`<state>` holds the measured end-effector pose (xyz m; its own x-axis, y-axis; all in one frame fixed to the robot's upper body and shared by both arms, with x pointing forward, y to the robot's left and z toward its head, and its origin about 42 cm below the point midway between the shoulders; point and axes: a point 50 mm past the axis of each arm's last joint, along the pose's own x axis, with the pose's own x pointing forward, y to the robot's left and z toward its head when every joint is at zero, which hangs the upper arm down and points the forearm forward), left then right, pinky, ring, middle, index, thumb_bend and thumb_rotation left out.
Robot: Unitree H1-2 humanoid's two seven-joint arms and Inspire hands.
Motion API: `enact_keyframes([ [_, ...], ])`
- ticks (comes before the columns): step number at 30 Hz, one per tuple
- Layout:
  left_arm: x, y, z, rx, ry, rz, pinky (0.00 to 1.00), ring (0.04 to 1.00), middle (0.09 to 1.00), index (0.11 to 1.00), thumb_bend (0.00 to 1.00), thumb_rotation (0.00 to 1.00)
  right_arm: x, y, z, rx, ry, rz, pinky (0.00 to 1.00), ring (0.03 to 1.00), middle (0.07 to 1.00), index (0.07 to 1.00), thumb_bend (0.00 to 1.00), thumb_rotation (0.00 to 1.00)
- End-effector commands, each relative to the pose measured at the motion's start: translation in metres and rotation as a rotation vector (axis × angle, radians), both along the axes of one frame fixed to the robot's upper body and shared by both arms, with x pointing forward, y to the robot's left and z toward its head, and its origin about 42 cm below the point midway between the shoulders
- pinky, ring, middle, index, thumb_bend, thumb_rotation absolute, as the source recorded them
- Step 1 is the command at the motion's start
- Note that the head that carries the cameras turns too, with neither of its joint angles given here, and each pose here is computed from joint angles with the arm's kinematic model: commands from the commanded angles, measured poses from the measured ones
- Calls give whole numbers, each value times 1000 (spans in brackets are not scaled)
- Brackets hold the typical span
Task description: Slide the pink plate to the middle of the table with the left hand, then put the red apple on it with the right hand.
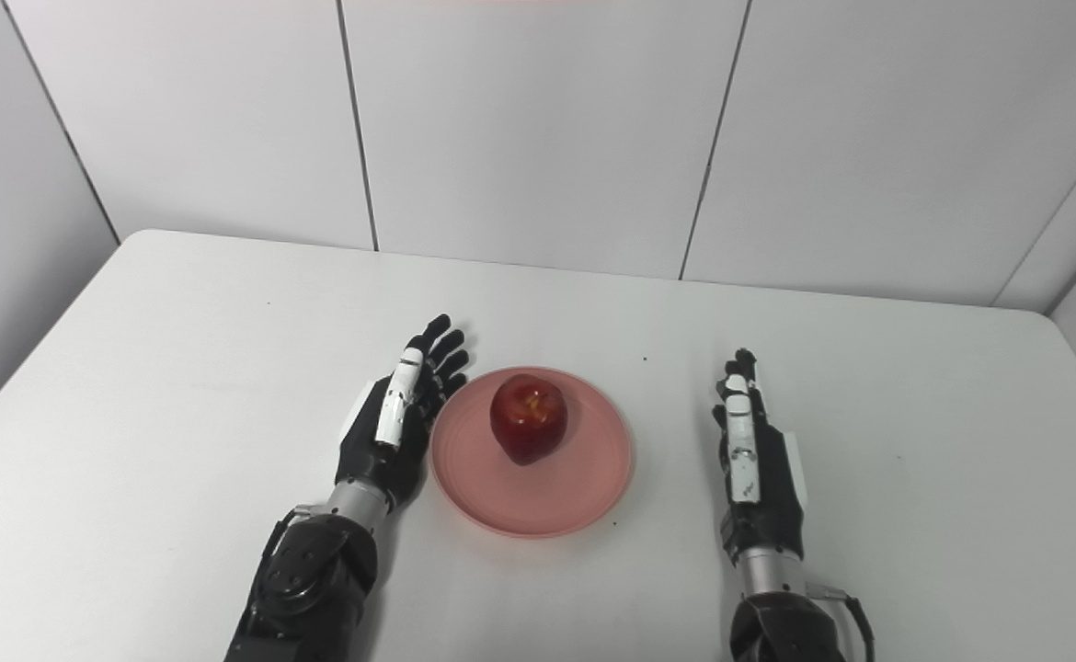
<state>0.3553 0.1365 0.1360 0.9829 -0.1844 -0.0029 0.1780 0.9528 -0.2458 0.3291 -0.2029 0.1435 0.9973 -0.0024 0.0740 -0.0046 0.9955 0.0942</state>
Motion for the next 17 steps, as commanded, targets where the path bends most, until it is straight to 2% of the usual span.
enact_keyframes([
  [1,-1,1,-1,0,9,-10,970,959,961,945,378,1000,4,3,14,11,-53,14,1000,998,1000,999,274,1000],
  [17,-1,1,-1,2,1,-14,973,964,969,955,379,1000,5,4,17,11,-54,17,1000,998,996,1000,258,1000],
])
